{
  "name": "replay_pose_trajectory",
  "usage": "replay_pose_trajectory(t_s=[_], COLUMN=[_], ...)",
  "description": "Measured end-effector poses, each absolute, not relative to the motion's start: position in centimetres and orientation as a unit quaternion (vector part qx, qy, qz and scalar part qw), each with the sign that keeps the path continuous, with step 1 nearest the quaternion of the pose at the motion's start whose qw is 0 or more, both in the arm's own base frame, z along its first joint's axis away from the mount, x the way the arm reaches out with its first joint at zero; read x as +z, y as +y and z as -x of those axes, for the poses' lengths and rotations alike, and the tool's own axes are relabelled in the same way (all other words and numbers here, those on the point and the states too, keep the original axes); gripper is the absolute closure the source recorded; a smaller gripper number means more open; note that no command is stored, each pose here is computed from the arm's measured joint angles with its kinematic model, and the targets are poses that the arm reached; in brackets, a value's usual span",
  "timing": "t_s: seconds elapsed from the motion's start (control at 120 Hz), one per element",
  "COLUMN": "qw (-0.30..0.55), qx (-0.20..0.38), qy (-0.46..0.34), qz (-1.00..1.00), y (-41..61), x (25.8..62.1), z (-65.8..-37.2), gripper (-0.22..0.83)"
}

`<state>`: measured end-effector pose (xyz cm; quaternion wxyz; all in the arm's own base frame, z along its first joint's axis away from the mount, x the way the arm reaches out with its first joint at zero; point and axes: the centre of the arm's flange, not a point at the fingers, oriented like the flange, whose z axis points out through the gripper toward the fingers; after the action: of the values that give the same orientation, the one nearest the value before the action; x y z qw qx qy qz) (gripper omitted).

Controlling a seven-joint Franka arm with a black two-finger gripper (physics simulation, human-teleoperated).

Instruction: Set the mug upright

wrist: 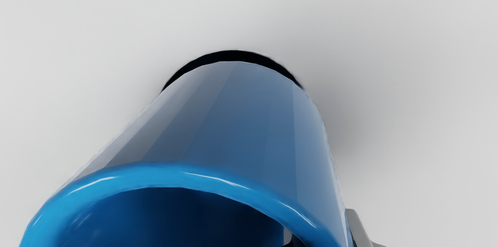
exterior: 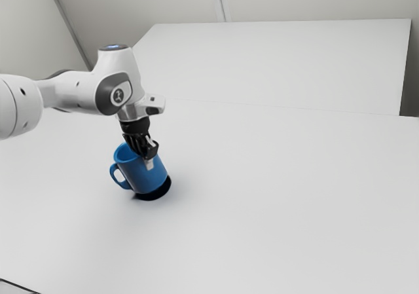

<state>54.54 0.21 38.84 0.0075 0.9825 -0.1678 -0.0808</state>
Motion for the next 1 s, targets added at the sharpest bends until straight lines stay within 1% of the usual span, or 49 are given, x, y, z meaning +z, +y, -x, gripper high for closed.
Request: replay_pose_trajectory(t_s=[0.125,0.183,0.267,0.358,0.467,0.542,0.742,0.883,1.0], qw=[0.007,0.007,0.006,0.006,0.006,0.006,0.014,0.013,0.012], qx=[-0.075,-0.073,-0.070,-0.069,-0.064,-0.049,0.019,0.053,0.064], qy=[-0.160,-0.159,-0.157,-0.154,-0.149,-0.139,-0.101,-0.094,-0.085], qz=[-0.984,-0.985,-0.985,-0.986,-0.987,-0.989,-0.995,-0.994,-0.994], y=[-0.1,-0.4,-0.7,-0.9,-0.9,-0.9,-1.0,-2.3,-2.5], x=[38.9,39.0,39.2,39.2,39.7,41.1,48.9,54.5,58.1], z=[-54.7,-54.7,-54.7,-54.7,-54.7,-54.6,-53.8,-54.8,-56.0], gripper=[0.41,0.31,0.21,0.14,0.08,0.06,0.02,0.01,0.01])
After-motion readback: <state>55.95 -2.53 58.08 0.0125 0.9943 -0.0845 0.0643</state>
